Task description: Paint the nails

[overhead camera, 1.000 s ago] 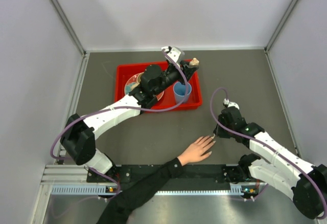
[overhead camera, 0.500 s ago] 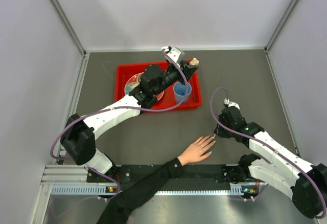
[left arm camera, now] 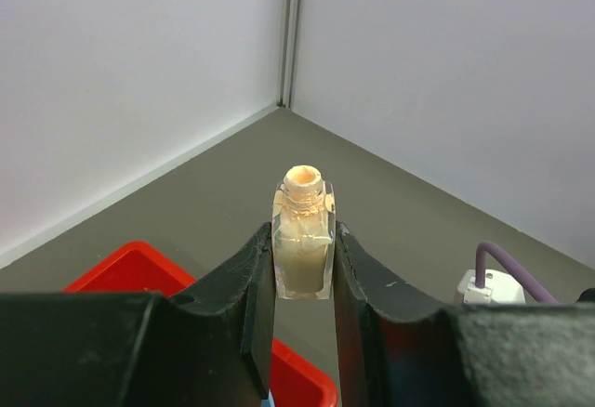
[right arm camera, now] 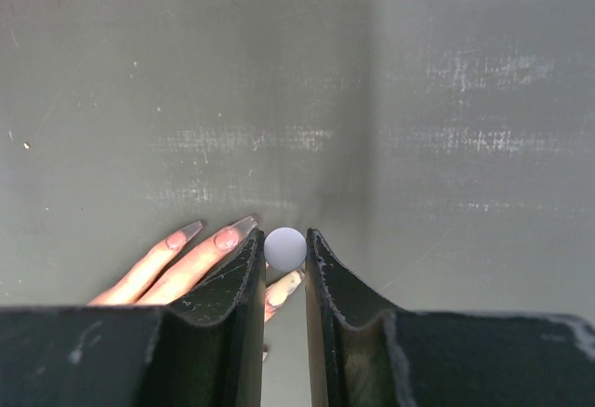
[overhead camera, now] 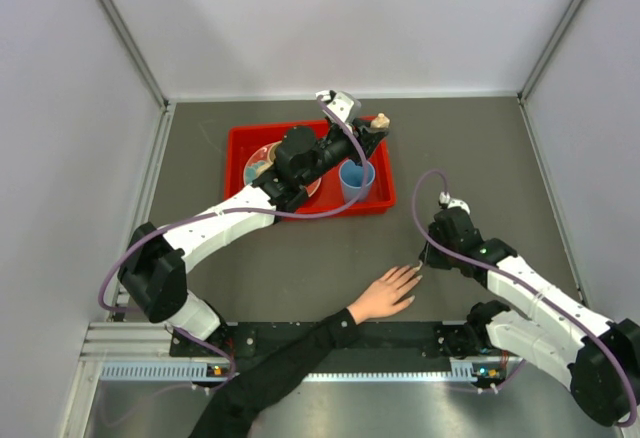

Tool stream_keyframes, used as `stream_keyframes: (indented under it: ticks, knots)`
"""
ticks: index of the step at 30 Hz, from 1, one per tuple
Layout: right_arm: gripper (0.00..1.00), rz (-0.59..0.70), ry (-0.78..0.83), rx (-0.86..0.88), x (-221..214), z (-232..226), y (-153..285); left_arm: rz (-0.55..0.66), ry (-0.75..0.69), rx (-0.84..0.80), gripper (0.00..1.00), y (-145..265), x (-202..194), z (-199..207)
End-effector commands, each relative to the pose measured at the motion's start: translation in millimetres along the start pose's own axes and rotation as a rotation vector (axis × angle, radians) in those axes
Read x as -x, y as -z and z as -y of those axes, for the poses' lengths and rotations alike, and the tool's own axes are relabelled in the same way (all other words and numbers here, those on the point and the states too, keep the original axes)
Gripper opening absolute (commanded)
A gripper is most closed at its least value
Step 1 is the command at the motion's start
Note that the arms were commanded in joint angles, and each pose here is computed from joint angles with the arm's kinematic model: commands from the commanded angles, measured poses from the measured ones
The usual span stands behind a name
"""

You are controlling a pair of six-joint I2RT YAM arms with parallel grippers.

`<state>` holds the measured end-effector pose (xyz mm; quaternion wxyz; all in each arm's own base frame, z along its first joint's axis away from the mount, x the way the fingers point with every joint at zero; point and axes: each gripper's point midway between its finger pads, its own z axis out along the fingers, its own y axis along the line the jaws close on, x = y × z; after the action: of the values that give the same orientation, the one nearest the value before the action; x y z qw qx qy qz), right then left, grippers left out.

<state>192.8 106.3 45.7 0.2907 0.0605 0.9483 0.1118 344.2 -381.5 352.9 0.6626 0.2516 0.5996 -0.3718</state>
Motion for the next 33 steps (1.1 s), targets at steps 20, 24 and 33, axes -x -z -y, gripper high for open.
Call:
stream_keyframes:
  ticks: [20, 24, 33]
  knots:
    - [0.0, 0.051, -0.016, 0.008, 17.4, -3.0, -1.2, 0.098, 0.005, -0.022, 0.0, 3.0, 40.6, 5.2]
    - [0.0, 0.052, -0.015, 0.006, 17.8, -2.5, -1.5, 0.101, 0.006, -0.024, 0.0, 2.5, 41.3, 5.6]
    - [0.0, 0.05, -0.014, 0.004, 17.8, -1.9, -2.5, 0.1, 0.01, -0.022, 0.0, 2.2, 40.5, 5.3]
